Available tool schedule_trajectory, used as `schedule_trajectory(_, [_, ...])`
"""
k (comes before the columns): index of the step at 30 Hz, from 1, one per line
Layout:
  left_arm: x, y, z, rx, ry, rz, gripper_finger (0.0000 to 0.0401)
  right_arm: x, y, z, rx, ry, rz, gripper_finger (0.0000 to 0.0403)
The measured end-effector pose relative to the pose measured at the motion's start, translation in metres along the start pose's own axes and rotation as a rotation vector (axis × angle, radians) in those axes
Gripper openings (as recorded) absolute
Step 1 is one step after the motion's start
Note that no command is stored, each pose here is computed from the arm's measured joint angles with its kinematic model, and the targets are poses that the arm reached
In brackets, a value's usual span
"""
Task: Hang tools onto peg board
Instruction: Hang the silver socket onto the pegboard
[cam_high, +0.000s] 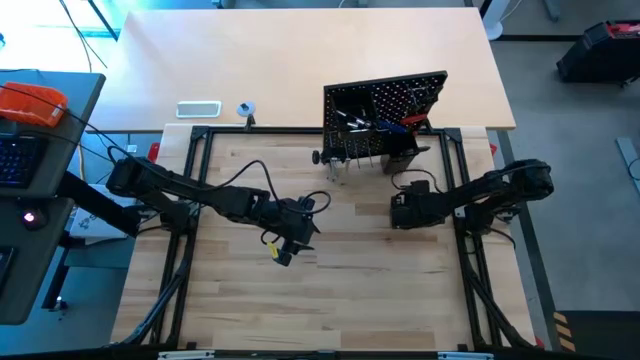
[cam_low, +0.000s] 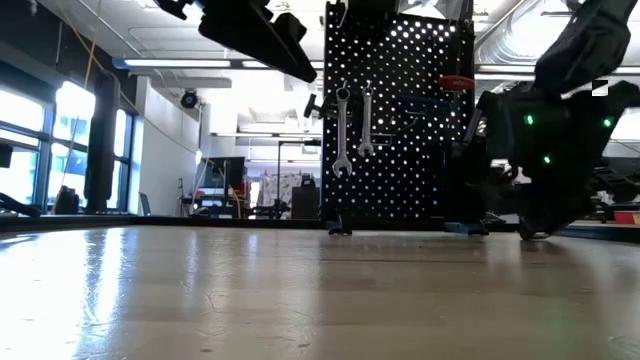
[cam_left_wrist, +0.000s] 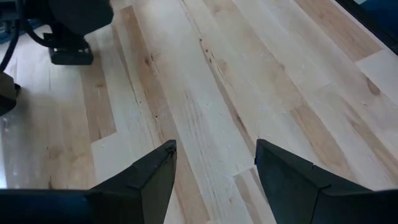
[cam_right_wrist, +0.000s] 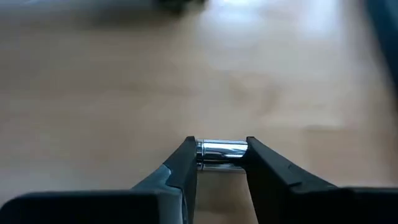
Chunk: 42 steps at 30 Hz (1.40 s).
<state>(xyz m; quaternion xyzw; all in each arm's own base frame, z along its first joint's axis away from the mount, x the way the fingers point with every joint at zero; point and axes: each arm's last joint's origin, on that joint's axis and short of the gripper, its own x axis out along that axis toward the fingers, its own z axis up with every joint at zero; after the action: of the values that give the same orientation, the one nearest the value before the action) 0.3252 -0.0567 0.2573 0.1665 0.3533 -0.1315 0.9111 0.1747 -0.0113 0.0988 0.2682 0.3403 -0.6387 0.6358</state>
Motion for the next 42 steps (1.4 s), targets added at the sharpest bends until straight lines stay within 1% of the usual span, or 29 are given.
schedule_trajectory(6, [0.0, 0.0, -0.001, -0.011, 0.014, -0.004, 0.0211, -0.028, 0.024, -0.007, -0.051, 0.091, 0.145, 0.0099])
schedule_trajectory(8, [0.0, -0.001, -0.002, -0.013, 0.018, -0.005, 0.0211, -0.039, 0.033, -0.008, -0.077, 0.097, 0.203, 0.0099])
schedule_trajectory(15, [0.0, -0.001, -0.004, -0.025, 0.037, -0.009, 0.0211, -0.085, 0.056, -0.012, -0.171, 0.019, 0.373, 0.0099])
schedule_trajectory(20, [0.0, -0.001, -0.006, -0.034, 0.061, -0.009, 0.0211, -0.122, 0.072, -0.005, -0.253, -0.075, 0.478, 0.0099])
schedule_trajectory(23, [0.0, -0.002, -0.006, -0.051, 0.064, -0.008, 0.0211, -0.144, 0.079, 0.004, -0.303, -0.138, 0.51, 0.0099])
schedule_trajectory(30, [0.0, -0.006, -0.004, -0.061, 0.059, -0.014, 0.0211, -0.195, 0.09, 0.036, -0.407, -0.298, 0.536, 0.0099])
schedule_trajectory(35, [0.0, -0.012, 0.0, -0.048, 0.028, -0.02, 0.0211, -0.229, 0.092, 0.06, -0.478, -0.416, 0.548, 0.0099])
schedule_trajectory(42, [-0.001, -0.021, 0.007, -0.048, -0.011, 0.014, 0.0211, -0.273, 0.091, 0.095, -0.567, -0.576, 0.553, 0.0099])
